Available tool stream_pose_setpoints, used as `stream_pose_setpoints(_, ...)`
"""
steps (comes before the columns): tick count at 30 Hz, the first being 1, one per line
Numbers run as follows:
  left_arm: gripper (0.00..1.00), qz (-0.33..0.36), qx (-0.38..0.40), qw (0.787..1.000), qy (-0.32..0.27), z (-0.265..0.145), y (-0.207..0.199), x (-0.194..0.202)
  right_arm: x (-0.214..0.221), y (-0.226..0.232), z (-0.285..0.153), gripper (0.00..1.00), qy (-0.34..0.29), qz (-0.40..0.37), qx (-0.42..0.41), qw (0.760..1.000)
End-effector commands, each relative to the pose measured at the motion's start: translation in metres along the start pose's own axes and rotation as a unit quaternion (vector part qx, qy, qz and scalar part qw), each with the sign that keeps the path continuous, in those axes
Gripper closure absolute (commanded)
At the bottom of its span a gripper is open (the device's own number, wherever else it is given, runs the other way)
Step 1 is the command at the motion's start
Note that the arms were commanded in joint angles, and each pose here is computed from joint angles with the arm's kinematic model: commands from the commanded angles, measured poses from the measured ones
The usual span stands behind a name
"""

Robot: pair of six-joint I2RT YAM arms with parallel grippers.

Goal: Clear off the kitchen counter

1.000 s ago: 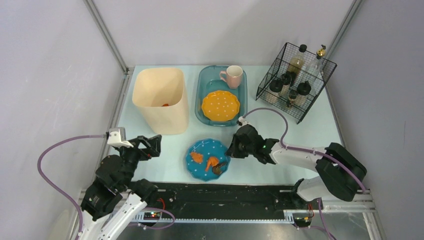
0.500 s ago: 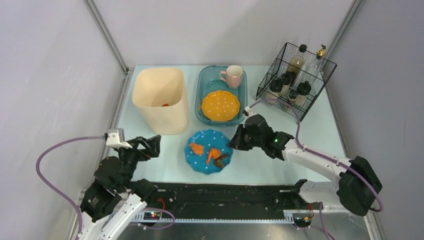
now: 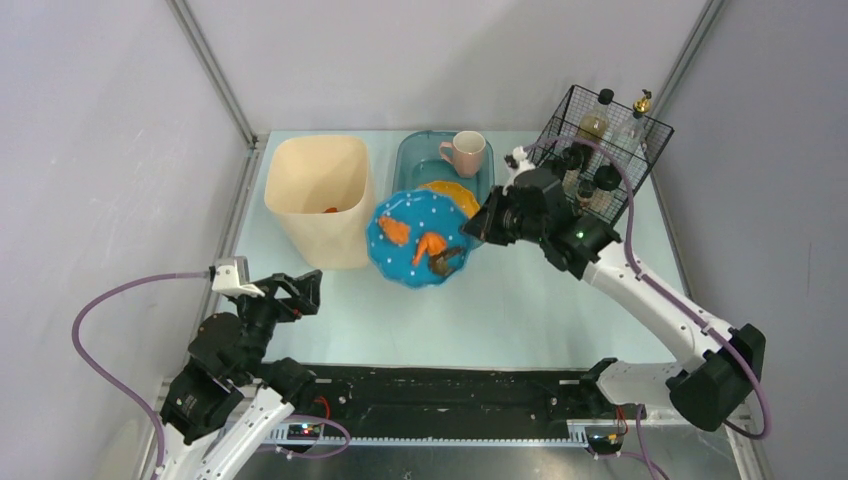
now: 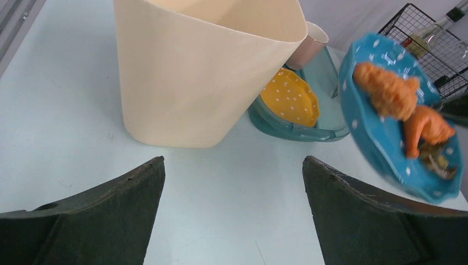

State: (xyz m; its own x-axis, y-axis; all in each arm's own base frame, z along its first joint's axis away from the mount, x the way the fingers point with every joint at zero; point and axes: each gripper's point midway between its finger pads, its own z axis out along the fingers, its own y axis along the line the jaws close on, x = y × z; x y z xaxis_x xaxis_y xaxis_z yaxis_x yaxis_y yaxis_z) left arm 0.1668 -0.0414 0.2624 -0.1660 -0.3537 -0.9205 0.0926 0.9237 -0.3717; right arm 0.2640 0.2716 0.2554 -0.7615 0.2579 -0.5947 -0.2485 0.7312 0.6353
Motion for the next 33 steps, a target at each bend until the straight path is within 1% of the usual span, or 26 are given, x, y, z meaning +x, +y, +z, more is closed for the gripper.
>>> stream_pose_setpoints(1, 0.02, -0.003, 0.002, 1.0, 0.004, 0.002, -0.002, 0.001, -0.074, 0.066, -0.022, 1.0, -0.079, -0.004, -0.089, 0.993)
stream_pose_setpoints(2, 0.02, -0.003, 0.002, 1.0, 0.003, 0.002, -0.002, 0.001, -0.085, 0.072, -0.026, 1.0, -0.09, -0.009, -0.089, 0.992)
stream_pose_setpoints(3, 0.02, -0.004, 0.003, 1.0, 0.003, 0.002, -0.002, 0.001, -0.089, 0.071, -0.019, 1.0, -0.088, -0.009, -0.081, 0.993)
stream_pose_setpoints(4, 0.02, -0.003, 0.003, 1.0, 0.002, 0.002, -0.002, 0.001, -0.102, 0.081, -0.024, 1.0, -0.099, -0.015, -0.085, 0.991)
stream_pose_setpoints(6, 0.02, -0.003, 0.004, 1.0, 0.003, 0.001, -0.002, 0.001, -0.113, 0.085, -0.009, 1.0, -0.093, -0.017, -0.075, 0.993)
stream_pose_setpoints(7, 0.02, -0.003, 0.003, 1.0, 0.003, 0.001, -0.002, 0.001, -0.125, 0.096, -0.014, 1.0, -0.104, -0.019, -0.082, 0.991)
stream_pose_setpoints(8, 0.02, -0.004, 0.003, 1.0, 0.002, 0.001, -0.002, 0.001, -0.127, 0.094, -0.002, 1.0, -0.098, -0.018, -0.074, 0.992)
stream_pose_setpoints(9, 0.02, -0.003, 0.003, 1.0, 0.002, 0.001, -0.002, 0.001, -0.138, 0.105, -0.006, 1.0, -0.108, -0.02, -0.082, 0.991)
stream_pose_setpoints(10, 0.02, -0.003, 0.003, 1.0, 0.002, 0.001, -0.002, 0.001, -0.14, 0.102, 0.009, 1.0, -0.1, -0.017, -0.073, 0.992)
stream_pose_setpoints(11, 0.02, -0.003, 0.004, 1.0, 0.003, 0.001, -0.002, 0.001, -0.152, 0.112, 0.004, 1.0, -0.112, -0.019, -0.078, 0.99)
stream_pose_setpoints(12, 0.02, -0.003, 0.003, 1.0, 0.003, 0.001, -0.002, 0.001, -0.152, 0.108, 0.019, 1.0, -0.103, -0.016, -0.069, 0.992)
stream_pose_setpoints(13, 0.01, -0.002, 0.003, 1.0, 0.002, 0.001, -0.002, 0.001, -0.16, 0.117, 0.017, 1.0, -0.111, -0.015, -0.075, 0.991)
stream_pose_setpoints(14, 0.02, -0.002, 0.003, 1.0, 0.002, 0.001, -0.002, 0.001, -0.161, 0.115, 0.028, 1.0, -0.106, -0.008, -0.071, 0.992)
stream_pose_setpoints(15, 0.02, -0.002, 0.002, 1.0, 0.002, 0.001, -0.002, 0.001, -0.168, 0.122, 0.027, 1.0, -0.117, -0.004, -0.075, 0.99)
stream_pose_setpoints(17, 0.02, -0.002, 0.002, 1.0, 0.001, 0.001, -0.001, 0.0, -0.173, 0.125, 0.046, 1.0, -0.121, 0.003, -0.069, 0.99)
stream_pose_setpoints(18, 0.02, -0.003, 0.002, 1.0, 0.0, 0.001, -0.002, 0.0, -0.179, 0.135, 0.043, 1.0, -0.13, 0.003, -0.078, 0.988)
stream_pose_setpoints(19, 0.02, -0.003, 0.002, 1.0, 0.0, 0.001, -0.002, 0.0, -0.18, 0.132, 0.056, 1.0, -0.129, 0.008, -0.07, 0.989)
stream_pose_setpoints(20, 0.02, -0.003, 0.002, 1.0, -0.001, 0.001, -0.002, 0.0, -0.187, 0.144, 0.051, 1.0, -0.138, 0.007, -0.081, 0.987)
stream_pose_setpoints(21, 0.02, -0.002, 0.002, 1.0, -0.001, 0.001, -0.001, -0.001, -0.186, 0.141, 0.066, 1.0, -0.134, 0.008, -0.073, 0.988)
stream_pose_setpoints(22, 0.02, -0.002, 0.003, 1.0, -0.001, 0.0, -0.002, -0.001, -0.192, 0.153, 0.06, 1.0, -0.143, 0.007, -0.084, 0.986)
stream_pose_setpoints(23, 0.02, -0.003, 0.003, 1.0, -0.001, 0.0, -0.002, -0.001, -0.191, 0.149, 0.074, 1.0, -0.14, 0.009, -0.075, 0.987)
stream_pose_setpoints(24, 0.02, -0.003, 0.002, 1.0, -0.002, 0.0, -0.001, -0.001, -0.196, 0.159, 0.07, 1.0, -0.15, 0.008, -0.086, 0.985)
stream_pose_setpoints(25, 0.02, -0.002, 0.003, 1.0, -0.001, 0.0, -0.001, -0.001, -0.195, 0.157, 0.081, 1.0, -0.148, 0.015, -0.083, 0.985)
stream_pose_setpoints(28, 0.02, -0.002, 0.003, 1.0, 0.0, 0.0, -0.001, 0.0, -0.202, 0.167, 0.091, 1.0, -0.16, 0.035, -0.103, 0.981)
stream_pose_setpoints(33, 0.02, 0.0, 0.003, 1.0, 0.002, 0.001, -0.002, 0.001, -0.204, 0.175, 0.113, 1.0, -0.178, 0.046, -0.115, 0.976)
